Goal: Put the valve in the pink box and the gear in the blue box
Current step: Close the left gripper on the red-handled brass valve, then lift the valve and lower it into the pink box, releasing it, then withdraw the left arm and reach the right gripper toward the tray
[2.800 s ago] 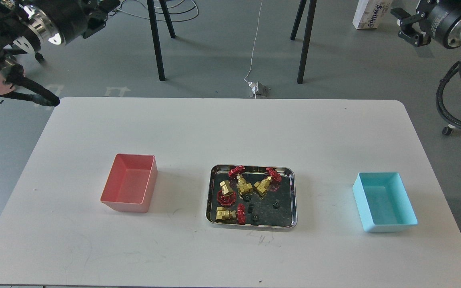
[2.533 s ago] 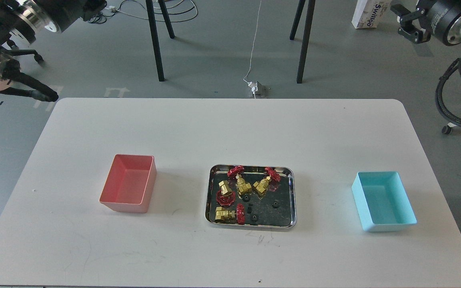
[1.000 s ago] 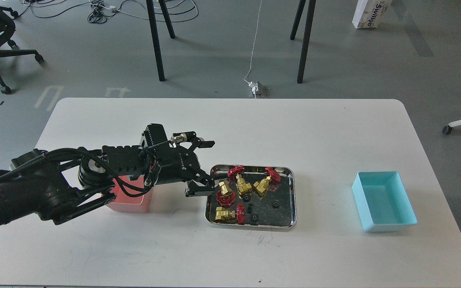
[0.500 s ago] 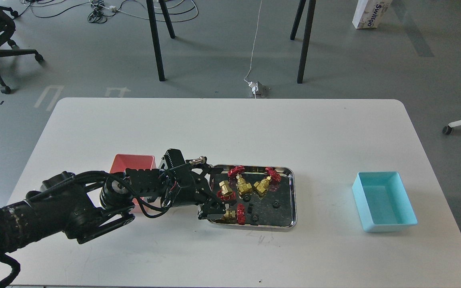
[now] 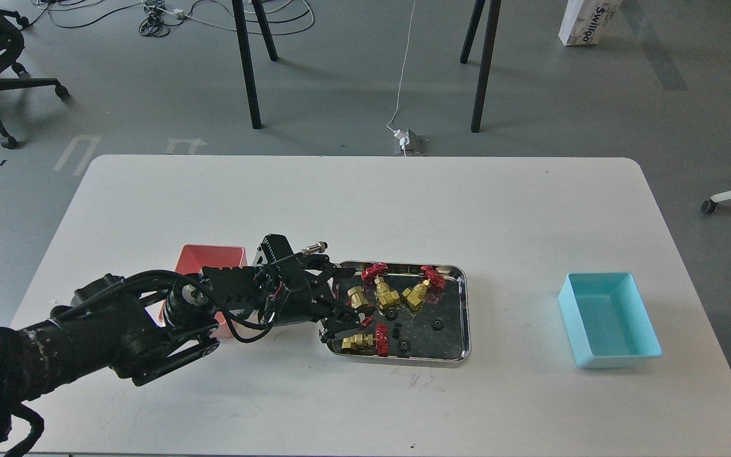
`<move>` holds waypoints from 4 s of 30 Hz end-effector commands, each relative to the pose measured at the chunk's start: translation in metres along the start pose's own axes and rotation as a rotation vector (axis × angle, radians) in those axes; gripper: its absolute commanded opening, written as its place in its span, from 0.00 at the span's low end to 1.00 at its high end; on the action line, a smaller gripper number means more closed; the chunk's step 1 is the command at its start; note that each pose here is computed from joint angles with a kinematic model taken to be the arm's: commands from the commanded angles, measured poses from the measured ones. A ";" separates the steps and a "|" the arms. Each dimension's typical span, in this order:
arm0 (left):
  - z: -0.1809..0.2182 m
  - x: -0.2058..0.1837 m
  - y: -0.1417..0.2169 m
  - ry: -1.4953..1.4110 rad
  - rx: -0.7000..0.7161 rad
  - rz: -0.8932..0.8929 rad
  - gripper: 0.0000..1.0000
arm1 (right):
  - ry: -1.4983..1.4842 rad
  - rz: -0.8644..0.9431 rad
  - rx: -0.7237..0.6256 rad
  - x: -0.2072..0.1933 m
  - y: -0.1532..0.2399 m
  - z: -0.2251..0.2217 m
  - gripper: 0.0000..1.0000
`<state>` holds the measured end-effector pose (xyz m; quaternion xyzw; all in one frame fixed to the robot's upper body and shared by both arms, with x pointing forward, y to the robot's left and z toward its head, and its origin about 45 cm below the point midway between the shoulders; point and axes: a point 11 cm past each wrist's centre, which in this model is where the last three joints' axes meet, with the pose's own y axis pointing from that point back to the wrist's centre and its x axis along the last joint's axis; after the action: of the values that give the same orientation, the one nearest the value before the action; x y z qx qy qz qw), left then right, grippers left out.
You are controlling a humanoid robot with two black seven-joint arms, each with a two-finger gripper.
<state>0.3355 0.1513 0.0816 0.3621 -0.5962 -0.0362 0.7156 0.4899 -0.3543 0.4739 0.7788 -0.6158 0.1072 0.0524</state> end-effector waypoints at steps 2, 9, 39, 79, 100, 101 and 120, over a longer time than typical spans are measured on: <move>0.001 -0.003 0.000 0.004 -0.001 -0.019 0.55 | -0.001 0.003 -0.003 0.001 0.000 0.002 0.99; 0.001 -0.004 -0.001 0.008 -0.003 -0.030 0.38 | 0.001 0.018 -0.010 0.006 0.000 0.004 0.99; -0.083 0.009 0.179 0.336 0.314 0.109 0.26 | 0.001 0.046 -0.022 0.010 -0.008 0.010 0.99; -0.072 -0.088 0.181 0.417 0.435 0.083 0.73 | -0.014 0.033 -0.018 -0.005 -0.022 0.010 0.99; -0.204 0.142 0.275 1.154 0.391 1.098 0.98 | 0.916 -1.007 -0.235 -0.207 0.056 0.124 0.99; -0.205 0.152 0.277 1.164 0.364 1.113 0.98 | 0.963 -1.081 -0.255 -0.216 0.069 0.136 0.99; -0.217 0.235 0.307 1.118 0.248 1.279 0.98 | 1.399 -1.553 -0.372 -0.290 0.110 0.246 0.97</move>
<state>0.4761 0.3680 0.4393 0.0002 -0.2421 0.6227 0.7441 0.3451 -0.1704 0.1757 0.7035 0.1995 0.3727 0.5713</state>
